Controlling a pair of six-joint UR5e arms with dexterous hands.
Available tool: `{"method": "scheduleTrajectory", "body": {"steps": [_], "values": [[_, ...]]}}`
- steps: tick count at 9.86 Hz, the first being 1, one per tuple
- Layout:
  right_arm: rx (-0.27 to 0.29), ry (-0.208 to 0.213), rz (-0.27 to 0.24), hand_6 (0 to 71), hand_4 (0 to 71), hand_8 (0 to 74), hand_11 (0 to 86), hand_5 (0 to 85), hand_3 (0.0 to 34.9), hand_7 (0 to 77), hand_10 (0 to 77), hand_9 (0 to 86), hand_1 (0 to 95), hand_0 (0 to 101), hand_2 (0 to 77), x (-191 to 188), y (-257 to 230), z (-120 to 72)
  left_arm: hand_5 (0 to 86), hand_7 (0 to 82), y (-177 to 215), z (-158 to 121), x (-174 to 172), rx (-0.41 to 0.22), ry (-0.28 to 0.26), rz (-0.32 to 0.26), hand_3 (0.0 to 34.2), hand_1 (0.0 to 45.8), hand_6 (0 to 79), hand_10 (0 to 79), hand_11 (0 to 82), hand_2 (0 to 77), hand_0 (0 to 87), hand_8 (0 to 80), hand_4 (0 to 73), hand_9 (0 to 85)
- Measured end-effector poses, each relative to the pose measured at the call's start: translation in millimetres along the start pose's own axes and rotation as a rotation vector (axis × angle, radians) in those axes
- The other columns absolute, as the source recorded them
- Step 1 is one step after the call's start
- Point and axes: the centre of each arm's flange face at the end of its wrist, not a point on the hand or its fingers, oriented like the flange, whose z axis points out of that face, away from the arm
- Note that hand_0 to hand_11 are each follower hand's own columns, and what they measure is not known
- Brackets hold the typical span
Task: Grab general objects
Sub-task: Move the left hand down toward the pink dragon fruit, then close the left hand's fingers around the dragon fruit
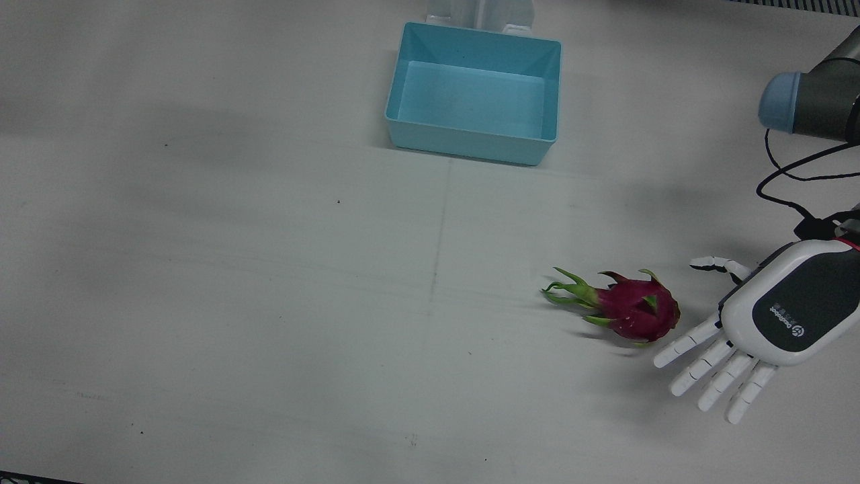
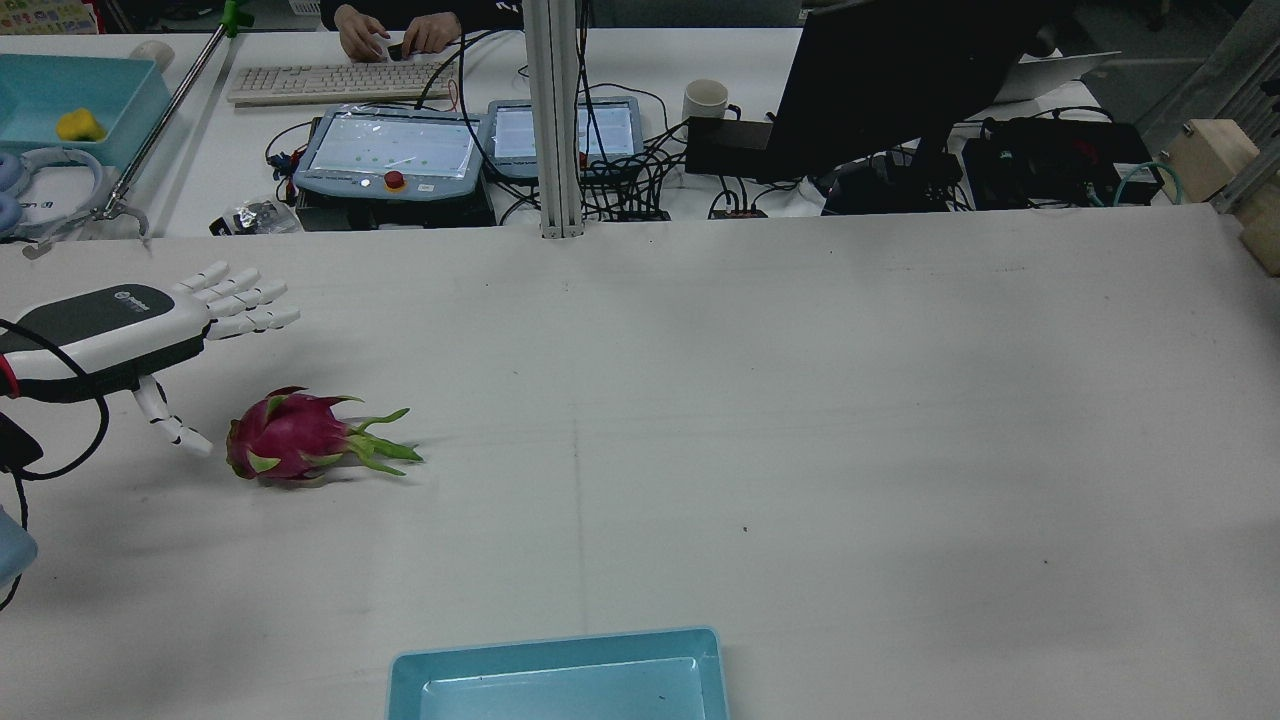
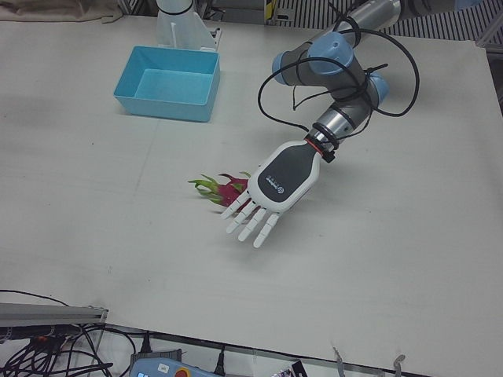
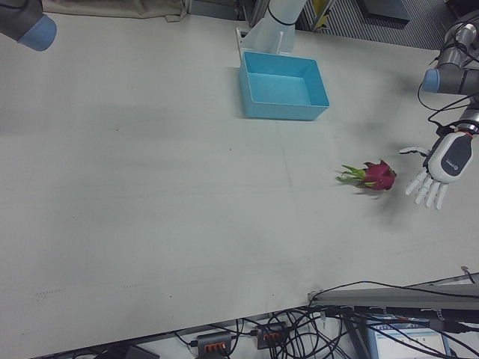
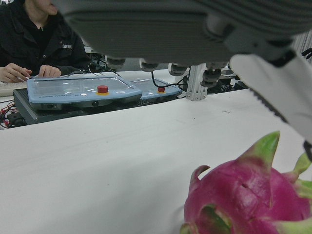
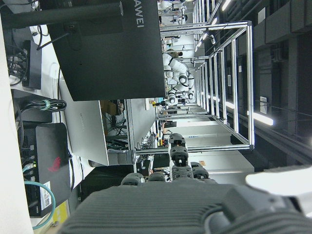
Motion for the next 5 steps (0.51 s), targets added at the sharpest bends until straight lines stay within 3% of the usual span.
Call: {"method": "scheduleTrajectory", "body": {"steps": [2, 5], "values": [[0.0, 0.0, 0.0, 0.0, 0.0, 0.0, 0.5, 0.5, 0.0, 0.0, 0.0, 0.5, 5.4, 0, 1.6, 0, 0, 0.0, 2.2, 3.8, 32, 13, -7, -0.005, -0.007, 0.016, 10.7, 0.0, 0.0, 0.5, 1.1, 22.4, 50.8, 1.1, 0.5, 0.5], [0.0, 0.0, 0.0, 0.0, 0.0, 0.0, 0.5, 0.5, 0.0, 0.0, 0.0, 0.5, 5.4, 0, 1.6, 0, 0, 0.0, 2.2, 3.8, 49, 23, -21, -0.003, 0.0, 0.021, 10.4, 0.0, 0.0, 0.5, 1.1, 20.2, 50.8, 1.1, 0.5, 0.5]]}}
